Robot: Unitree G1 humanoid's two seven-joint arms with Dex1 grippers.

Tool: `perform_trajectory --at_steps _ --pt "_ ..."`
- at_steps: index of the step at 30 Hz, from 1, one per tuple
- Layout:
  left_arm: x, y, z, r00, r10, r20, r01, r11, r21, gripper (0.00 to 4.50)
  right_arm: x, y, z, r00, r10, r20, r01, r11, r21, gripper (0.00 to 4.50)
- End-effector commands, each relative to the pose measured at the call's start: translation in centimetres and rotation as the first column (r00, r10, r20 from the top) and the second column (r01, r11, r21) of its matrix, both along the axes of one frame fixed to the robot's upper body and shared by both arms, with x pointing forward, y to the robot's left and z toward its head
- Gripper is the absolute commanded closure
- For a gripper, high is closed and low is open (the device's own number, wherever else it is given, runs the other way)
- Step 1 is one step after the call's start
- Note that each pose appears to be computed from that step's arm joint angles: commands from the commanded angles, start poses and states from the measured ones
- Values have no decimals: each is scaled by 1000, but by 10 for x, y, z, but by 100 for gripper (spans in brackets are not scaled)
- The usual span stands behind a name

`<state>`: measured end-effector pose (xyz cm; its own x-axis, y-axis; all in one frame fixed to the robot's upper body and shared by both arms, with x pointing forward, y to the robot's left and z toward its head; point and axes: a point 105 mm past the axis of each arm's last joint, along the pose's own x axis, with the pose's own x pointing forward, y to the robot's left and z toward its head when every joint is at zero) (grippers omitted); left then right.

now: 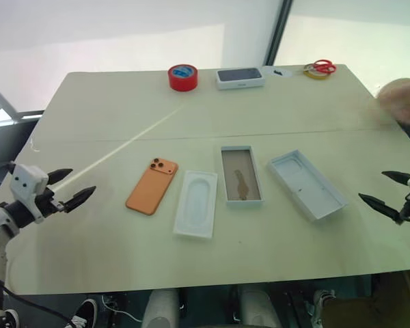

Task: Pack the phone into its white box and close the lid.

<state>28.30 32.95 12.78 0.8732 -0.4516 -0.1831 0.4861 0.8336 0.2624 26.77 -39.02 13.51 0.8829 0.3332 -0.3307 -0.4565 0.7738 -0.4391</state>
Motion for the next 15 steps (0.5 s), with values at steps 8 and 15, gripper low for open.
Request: perform_trajectory --at_steps 8,15 --pt "6 0 12 997 -13 74 6 995 101 10 5 1 16 999 4 50 -1 999 -47 7" --pt "-2 -18 22 985 -143 95 139 989 44 10 6 6 16 998 11 58 -9 999 -40 7"
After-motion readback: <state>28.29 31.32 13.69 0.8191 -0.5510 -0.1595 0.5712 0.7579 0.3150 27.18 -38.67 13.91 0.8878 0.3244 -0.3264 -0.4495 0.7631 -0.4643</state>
